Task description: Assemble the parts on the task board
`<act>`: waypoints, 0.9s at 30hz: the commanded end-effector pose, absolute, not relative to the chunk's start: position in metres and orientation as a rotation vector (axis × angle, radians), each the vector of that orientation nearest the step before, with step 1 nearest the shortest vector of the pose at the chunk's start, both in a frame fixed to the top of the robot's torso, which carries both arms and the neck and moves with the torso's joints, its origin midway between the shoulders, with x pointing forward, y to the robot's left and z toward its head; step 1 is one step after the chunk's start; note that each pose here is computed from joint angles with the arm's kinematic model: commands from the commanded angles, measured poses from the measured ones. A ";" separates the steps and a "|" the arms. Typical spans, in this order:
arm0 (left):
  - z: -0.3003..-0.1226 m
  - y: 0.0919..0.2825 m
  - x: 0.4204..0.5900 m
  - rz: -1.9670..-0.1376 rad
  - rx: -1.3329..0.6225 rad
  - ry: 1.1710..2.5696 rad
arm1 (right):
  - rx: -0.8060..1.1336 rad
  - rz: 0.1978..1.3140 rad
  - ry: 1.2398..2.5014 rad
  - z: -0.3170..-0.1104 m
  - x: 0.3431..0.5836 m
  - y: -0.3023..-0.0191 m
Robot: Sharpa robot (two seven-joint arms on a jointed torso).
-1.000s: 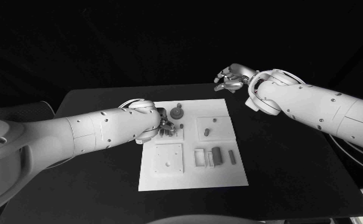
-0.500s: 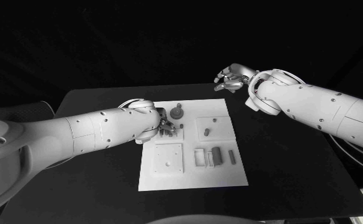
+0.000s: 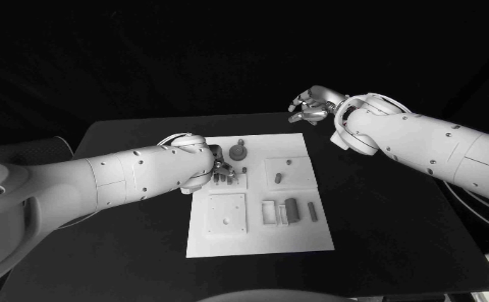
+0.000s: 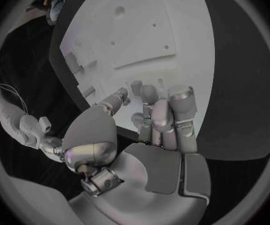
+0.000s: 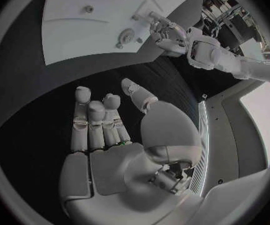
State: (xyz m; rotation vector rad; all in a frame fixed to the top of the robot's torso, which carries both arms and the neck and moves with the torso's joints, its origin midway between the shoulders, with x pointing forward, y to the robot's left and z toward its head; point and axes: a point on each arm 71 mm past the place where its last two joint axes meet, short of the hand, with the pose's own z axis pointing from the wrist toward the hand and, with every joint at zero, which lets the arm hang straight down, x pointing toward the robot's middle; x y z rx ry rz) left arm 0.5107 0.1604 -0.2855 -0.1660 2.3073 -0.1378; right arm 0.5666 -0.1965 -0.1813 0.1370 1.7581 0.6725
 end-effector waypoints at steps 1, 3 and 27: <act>-0.285 0.160 0.510 -0.162 -0.179 2.300 | 0.122 0.674 1.765 -0.182 0.566 -0.196; -0.285 0.162 0.508 -0.168 -0.181 2.307 | 0.123 0.672 1.765 -0.182 0.566 -0.197; -0.236 0.184 0.523 -0.227 -0.279 2.222 | 0.128 0.654 1.763 -0.182 0.570 -0.202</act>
